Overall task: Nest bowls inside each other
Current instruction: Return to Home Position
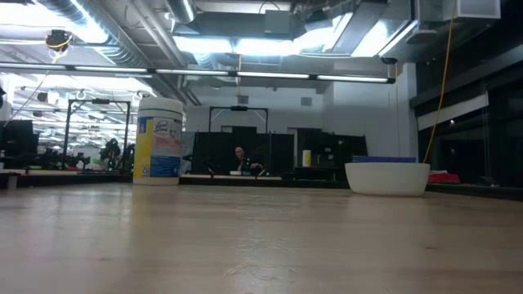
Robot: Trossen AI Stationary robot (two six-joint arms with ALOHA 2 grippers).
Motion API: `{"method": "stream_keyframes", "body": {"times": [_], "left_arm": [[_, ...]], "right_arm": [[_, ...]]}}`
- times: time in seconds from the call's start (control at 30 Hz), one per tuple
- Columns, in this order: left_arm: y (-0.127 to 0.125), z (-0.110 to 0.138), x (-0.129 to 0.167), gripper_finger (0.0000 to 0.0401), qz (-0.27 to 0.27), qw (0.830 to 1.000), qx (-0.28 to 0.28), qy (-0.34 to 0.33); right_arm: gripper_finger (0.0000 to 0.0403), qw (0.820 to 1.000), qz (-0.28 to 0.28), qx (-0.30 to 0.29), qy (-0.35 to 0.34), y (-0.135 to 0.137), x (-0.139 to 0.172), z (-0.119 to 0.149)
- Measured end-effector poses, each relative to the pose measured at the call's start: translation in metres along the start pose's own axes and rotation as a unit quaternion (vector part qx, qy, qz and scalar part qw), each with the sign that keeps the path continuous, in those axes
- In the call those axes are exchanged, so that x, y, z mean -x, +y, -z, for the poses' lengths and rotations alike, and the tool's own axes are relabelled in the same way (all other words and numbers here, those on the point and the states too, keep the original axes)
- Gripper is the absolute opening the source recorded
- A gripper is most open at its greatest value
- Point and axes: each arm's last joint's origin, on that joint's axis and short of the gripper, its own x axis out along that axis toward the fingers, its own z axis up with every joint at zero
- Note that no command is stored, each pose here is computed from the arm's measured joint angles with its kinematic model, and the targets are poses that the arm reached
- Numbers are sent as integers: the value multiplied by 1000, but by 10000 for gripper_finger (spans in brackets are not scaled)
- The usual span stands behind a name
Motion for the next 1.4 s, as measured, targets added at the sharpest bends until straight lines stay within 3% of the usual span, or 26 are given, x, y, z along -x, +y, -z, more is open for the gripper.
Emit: {"method": "stream_keyframes", "body": {"times": [0.13,0.3,0.37,0.53,0.7,1.0,1.1,1.27,1.3,1.4], "left_arm": [[-58,-34,19,29,-32,998,-6,48],[-122,-49,28,29,-70,995,-21,64],[-146,-49,28,29,-82,995,-21,61],[-202,-39,29,29,-94,994,-12,56],[-255,-21,33,29,-92,994,-16,56],[-317,22,65,29,-90,994,-9,52],[-337,47,91,29,-143,988,-3,51],[-364,81,135,29,-285,958,-12,27],[-368,85,140,29,-301,953,-13,13],[-374,100,150,29,-319,948,-5,7]], "right_arm": [[164,1000,2,0,-19,-1,68,6],[157,998,-15,-30,-55,-3,151,29],[155,998,-9,-31,-61,-5,172,39],[148,988,-2,-44,-149,-9,238,65],[140,980,10,-69,-186,-4,276,93],[125,981,68,-78,-165,9,283,131],[120,985,83,-79,-127,7,270,149],[116,992,82,-59,-69,1,237,170],[116,995,86,-43,-40,-1,230,174],[116,997,71,2,-41,-4,218,174]]}}
